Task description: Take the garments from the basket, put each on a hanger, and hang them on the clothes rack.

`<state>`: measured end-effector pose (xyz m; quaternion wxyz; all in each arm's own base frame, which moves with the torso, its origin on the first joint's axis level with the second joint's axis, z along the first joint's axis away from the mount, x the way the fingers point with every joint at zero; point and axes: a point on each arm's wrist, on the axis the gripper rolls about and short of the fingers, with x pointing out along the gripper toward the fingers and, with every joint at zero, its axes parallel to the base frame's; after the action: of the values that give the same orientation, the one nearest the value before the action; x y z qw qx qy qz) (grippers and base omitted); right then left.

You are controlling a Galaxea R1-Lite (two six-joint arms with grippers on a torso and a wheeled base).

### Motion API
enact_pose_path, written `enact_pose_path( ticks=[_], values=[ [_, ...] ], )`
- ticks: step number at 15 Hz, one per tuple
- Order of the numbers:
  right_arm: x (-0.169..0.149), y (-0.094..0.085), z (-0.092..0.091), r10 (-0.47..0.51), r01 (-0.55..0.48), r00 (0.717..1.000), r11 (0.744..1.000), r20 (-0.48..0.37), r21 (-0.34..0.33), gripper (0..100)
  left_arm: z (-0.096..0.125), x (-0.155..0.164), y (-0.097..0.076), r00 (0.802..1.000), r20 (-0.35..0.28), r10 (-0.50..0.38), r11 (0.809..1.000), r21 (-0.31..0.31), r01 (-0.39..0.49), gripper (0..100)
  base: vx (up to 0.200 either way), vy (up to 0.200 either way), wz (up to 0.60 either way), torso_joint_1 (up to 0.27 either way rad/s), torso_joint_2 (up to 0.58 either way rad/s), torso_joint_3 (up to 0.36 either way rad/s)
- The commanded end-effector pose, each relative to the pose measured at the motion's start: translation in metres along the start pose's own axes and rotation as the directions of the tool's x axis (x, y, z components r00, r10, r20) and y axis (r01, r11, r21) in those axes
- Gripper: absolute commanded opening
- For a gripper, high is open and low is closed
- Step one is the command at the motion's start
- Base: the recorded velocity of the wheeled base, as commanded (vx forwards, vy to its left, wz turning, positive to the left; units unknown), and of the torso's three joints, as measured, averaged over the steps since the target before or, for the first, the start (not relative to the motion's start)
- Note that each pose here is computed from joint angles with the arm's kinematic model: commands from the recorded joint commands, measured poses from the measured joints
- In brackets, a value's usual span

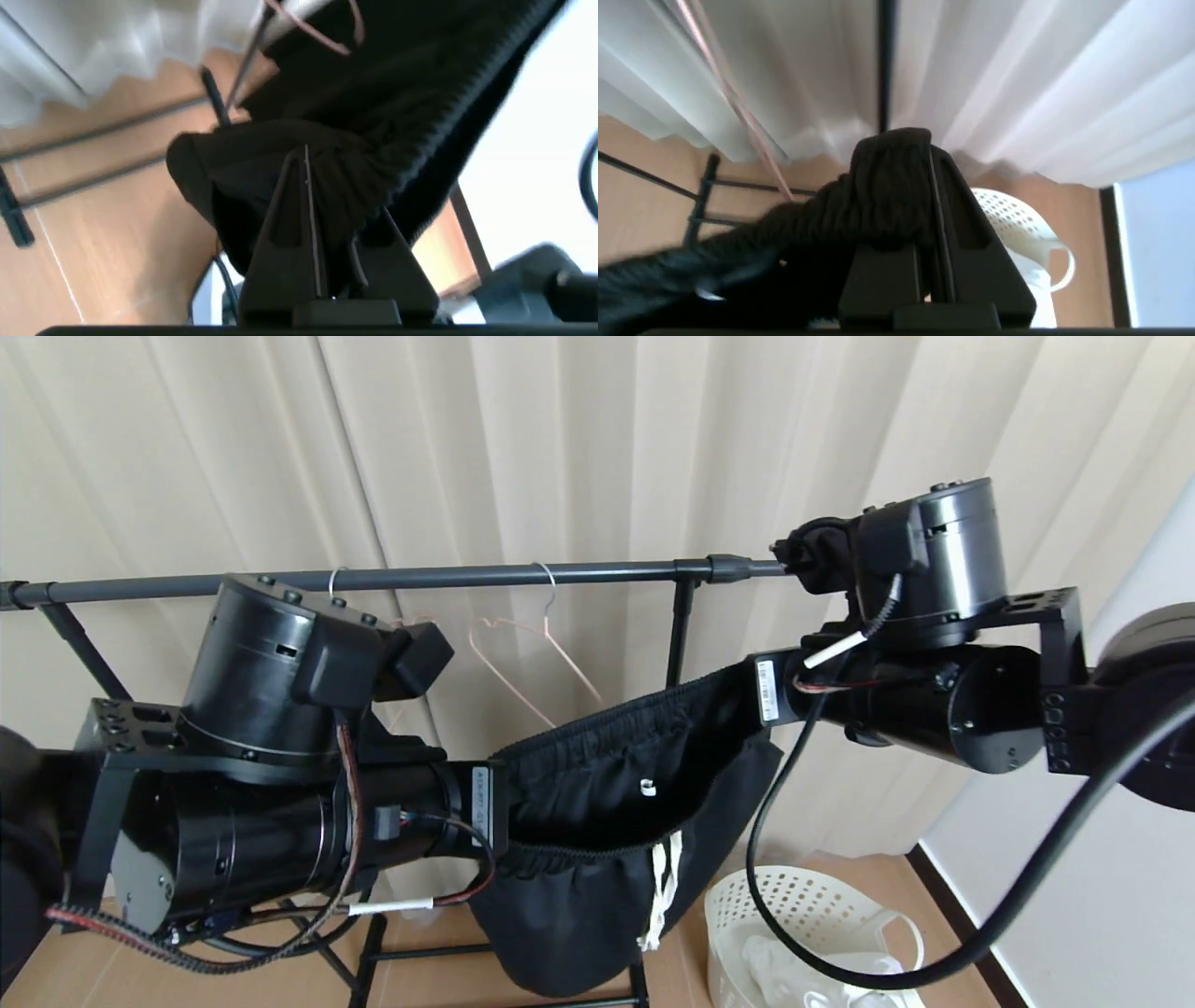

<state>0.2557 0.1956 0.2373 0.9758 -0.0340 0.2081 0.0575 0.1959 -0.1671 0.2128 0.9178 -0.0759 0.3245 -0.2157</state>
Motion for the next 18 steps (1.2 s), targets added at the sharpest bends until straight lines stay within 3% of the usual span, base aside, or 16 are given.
enact_pose_path(
  ticks=[1,3,6,14,15,18],
  values=[
    [-0.033,-0.028,-0.016,-0.029,0.029,1.0,1.0,-0.01,-0.006,0,0.02,0.012,0.008,0.998,0.041,0.039,0.999,-0.002,-0.039,0,0.0,0.0,0.0,0.0,0.0,0.0],
    [-0.044,-0.036,-0.031,-0.032,0.031,0.999,0.999,-0.037,-0.027,0,0.034,0.017,0.002,0.996,0.08,0.024,1.0,-0.004,-0.024,0,0.0,0.0,0.0,0.0,0.0,0.0],
    [-0.048,-0.029,-0.05,-0.003,-0.004,0.997,0.997,-0.082,-0.076,0,0.044,0.024,-0.004,0.995,0.102,0.011,1.0,0.004,-0.011,0,0.0,0.0,0.0,0.0,0.0,0.0],
    [-0.047,-0.026,-0.068,0.007,-0.023,0.991,0.993,-0.134,-0.117,0,0.058,0.018,-0.011,0.988,0.155,-0.016,1.0,0.024,0.013,0,0.0,0.0,0.0,0.0,0.0,0.0],
    [-0.047,-0.026,-0.071,0.008,-0.025,0.99,0.992,-0.143,-0.12,100,0.063,0.016,-0.017,0.984,0.172,-0.034,0.999,0.033,0.029,0,0.0,0.0,0.0,0.0,0.0,0.0],
    [-0.055,-0.019,-0.094,0.049,-0.082,0.98,0.983,-0.193,-0.167,100,0.067,0.014,-0.026,0.98,0.188,-0.062,0.996,0.077,0.048,0,0.0,0.0,0.0,0.0,0.0,0.0]
  ],
)
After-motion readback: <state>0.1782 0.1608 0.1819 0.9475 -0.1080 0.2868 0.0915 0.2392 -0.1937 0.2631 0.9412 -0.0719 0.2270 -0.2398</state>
